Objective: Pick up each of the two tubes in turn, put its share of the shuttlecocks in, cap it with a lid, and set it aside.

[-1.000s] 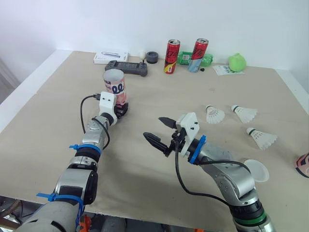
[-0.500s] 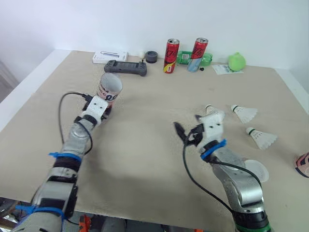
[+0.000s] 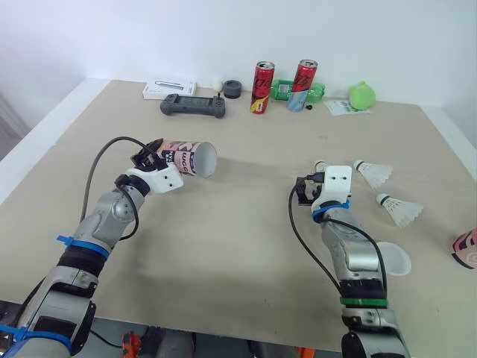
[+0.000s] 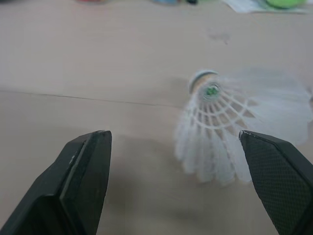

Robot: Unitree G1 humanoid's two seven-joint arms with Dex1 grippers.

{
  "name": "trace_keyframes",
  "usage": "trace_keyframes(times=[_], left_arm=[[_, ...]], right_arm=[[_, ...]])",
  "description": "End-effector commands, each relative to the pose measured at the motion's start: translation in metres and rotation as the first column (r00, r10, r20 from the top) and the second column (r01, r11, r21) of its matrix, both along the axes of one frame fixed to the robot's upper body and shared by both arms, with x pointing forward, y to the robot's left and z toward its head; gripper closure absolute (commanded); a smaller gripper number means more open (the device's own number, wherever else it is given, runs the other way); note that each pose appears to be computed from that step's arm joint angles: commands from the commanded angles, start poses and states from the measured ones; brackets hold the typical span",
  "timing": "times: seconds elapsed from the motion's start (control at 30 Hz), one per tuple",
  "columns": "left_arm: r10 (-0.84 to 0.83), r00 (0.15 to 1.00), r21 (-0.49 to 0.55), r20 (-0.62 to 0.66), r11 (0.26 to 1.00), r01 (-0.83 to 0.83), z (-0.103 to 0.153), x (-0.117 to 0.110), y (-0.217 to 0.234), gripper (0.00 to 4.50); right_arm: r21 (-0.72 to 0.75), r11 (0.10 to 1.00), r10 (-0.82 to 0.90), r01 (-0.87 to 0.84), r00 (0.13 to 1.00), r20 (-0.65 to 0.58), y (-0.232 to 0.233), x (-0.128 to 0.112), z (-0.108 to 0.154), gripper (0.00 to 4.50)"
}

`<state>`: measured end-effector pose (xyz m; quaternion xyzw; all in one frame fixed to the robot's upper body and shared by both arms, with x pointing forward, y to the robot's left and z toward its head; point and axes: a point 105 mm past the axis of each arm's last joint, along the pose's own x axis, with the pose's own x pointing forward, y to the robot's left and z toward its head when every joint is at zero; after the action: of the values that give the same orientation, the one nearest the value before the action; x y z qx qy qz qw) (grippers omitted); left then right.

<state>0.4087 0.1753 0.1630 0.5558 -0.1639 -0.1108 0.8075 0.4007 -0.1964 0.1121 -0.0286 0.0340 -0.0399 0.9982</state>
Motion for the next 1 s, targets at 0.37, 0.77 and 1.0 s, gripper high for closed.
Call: trace_keyframes(times=[0.37, 0.77, 1.0], left_arm=[[-0.002, 1.0, 0.014, -0.009, 1.0, 0.002, 0.005, 0.0, -0.007, 1.45], [-0.022, 0.997, 0.005, -0.079, 1.0, 0.022, -0.005, 0.008, -0.022, 1.45], [-0.041, 0.997, -0.017, -0.066, 0.999, 0.04, 0.0, 0.01, -0.031, 1.45]], right_arm=[[-0.001, 0.983, 0.184, -0.185, 0.973, 0.139, 0.013, -0.005, 0.035, 4.46], [-0.272, 0.507, 0.86, -0.818, 0.499, 0.103, 0.149, -0.086, 0.094, 4.46], [-0.261, 0.49, 0.871, -0.832, 0.482, 0.097, 0.182, -0.076, 0.089, 4.46]])
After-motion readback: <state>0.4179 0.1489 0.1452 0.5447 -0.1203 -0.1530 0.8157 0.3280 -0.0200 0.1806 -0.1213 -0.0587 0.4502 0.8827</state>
